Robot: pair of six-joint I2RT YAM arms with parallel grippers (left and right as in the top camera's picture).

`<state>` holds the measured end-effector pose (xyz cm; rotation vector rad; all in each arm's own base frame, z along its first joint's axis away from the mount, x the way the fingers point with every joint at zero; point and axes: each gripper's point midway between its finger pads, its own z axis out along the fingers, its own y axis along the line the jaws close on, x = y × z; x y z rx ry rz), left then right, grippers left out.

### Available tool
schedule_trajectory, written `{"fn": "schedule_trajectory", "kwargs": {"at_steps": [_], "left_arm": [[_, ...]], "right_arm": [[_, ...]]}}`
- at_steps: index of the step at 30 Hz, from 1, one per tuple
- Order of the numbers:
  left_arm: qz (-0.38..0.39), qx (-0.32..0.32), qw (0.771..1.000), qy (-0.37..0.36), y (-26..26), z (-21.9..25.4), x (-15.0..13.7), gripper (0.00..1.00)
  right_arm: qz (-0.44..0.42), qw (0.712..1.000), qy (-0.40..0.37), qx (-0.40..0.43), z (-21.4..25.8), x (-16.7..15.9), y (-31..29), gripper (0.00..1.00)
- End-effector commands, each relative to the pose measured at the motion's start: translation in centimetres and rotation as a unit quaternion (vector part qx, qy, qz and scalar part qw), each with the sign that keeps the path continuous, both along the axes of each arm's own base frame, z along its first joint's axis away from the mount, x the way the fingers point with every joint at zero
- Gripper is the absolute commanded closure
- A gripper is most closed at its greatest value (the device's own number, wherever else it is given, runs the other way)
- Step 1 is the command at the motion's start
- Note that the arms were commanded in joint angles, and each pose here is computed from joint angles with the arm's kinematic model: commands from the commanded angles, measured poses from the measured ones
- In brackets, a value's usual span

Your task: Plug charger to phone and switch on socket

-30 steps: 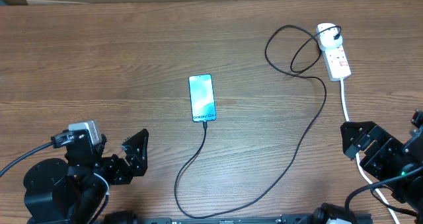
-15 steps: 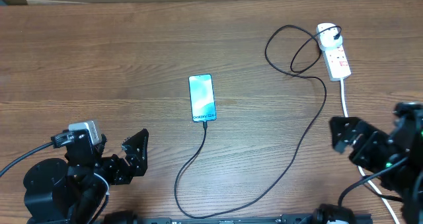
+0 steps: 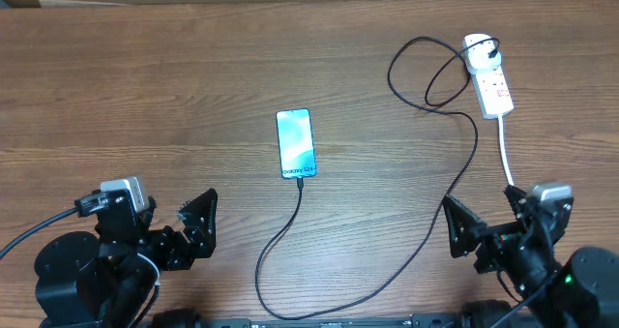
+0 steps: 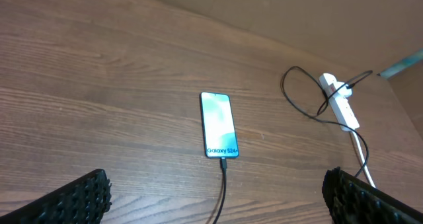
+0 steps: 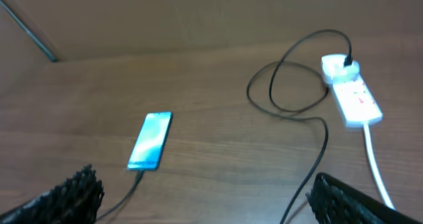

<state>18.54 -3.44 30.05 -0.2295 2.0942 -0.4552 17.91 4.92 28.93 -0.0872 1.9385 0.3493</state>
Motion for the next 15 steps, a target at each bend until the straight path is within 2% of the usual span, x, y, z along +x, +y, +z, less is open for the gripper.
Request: {"fn": "schedule_trajectory", "kwargs": {"at_steps": [1, 15], "left_arm": [[0.002, -0.001, 1.000, -0.001, 0.1, 0.0, 0.0, 0.00], [0.002, -0.001, 1.000, -0.001, 0.1, 0.0, 0.0, 0.01]], "right_arm": [[0.007, 0.999, -0.025, -0.031, -1.4, 0.4, -0.1, 0.00], [-0.004, 0.982, -0.182, -0.049, -5.0, 4.0, -0.4, 0.00]]}}
